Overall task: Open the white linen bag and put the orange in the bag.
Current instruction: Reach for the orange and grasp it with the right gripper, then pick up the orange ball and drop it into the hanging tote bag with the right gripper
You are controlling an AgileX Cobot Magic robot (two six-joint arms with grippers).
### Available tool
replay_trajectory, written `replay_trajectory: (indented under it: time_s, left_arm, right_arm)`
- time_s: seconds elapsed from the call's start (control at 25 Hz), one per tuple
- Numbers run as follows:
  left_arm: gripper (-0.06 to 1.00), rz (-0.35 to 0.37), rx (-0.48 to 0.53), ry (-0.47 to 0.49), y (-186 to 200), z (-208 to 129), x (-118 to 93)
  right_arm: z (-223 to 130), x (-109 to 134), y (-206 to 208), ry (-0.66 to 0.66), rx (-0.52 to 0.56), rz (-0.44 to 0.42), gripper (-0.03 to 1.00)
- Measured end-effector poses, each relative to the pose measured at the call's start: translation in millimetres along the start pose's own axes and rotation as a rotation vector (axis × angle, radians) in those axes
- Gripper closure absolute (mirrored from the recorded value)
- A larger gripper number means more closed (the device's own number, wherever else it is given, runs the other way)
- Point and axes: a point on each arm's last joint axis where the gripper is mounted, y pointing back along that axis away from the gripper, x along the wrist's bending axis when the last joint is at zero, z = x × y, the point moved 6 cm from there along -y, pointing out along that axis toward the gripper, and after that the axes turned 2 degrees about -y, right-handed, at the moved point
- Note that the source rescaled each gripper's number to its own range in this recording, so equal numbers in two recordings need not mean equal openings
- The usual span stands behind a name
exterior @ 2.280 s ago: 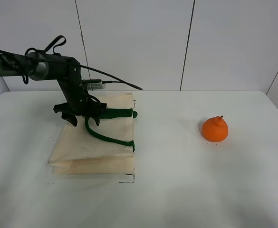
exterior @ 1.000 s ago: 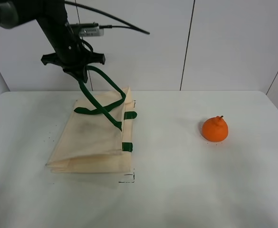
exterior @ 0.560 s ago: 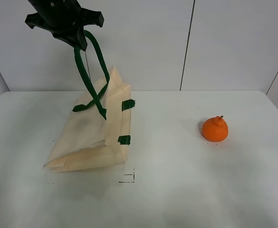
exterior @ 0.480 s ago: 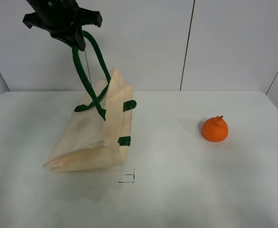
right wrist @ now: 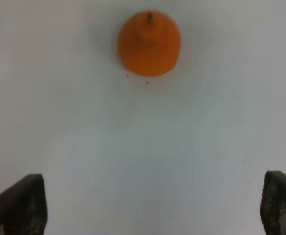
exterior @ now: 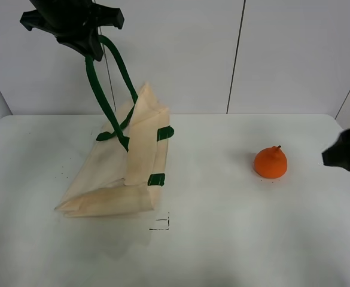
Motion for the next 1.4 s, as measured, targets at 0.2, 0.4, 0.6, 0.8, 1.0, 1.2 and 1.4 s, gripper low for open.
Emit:
replay_trajectory:
  time_s: [0.2,0.4,0.6,0.8,1.0,1.2,1.4]
  left_arm:
    - [0.94,-0.001,-0.007,0.001,5.2,0.4,0.3]
    - [0.94,-0.001,-0.007,0.000,5.2,0.4,0.3]
    - [0.94,-0.001,-0.007,0.000,5.2,0.4,0.3]
    - [0.94,-0.001,-0.007,0.000,5.2,0.4,0.3]
    - [0.94,-0.001,-0.007,0.000,5.2,0.4,0.3]
    - [0.94,-0.001,-0.007,-0.003,5.2,0.4,0.3]
    - [0.94,-0.003,-0.008,-0.003,5.8,0.4,0.0]
  right_arm:
    - [64.5,2.6,-73.2,0.013,0.135,0.003,-0.03]
    - [97.2,3.6,-141.5,0.035,0.234,0.014,-0.03]
    - [87.4,-0.4,-196.1,0.033,0.318,0.006,-0.03]
    - [72.0,-4.2,-240.1,0.023,0.350,-0.001,-0.03]
    - [61.4,-5.0,-261.0,0.020,0.373,0.004,0.01]
    - [61.9,-4.3,-261.2,0.029,0.370,0.010,0.84]
    - [76.5,1.9,-236.6,0.020,0.347,0.037,0.97]
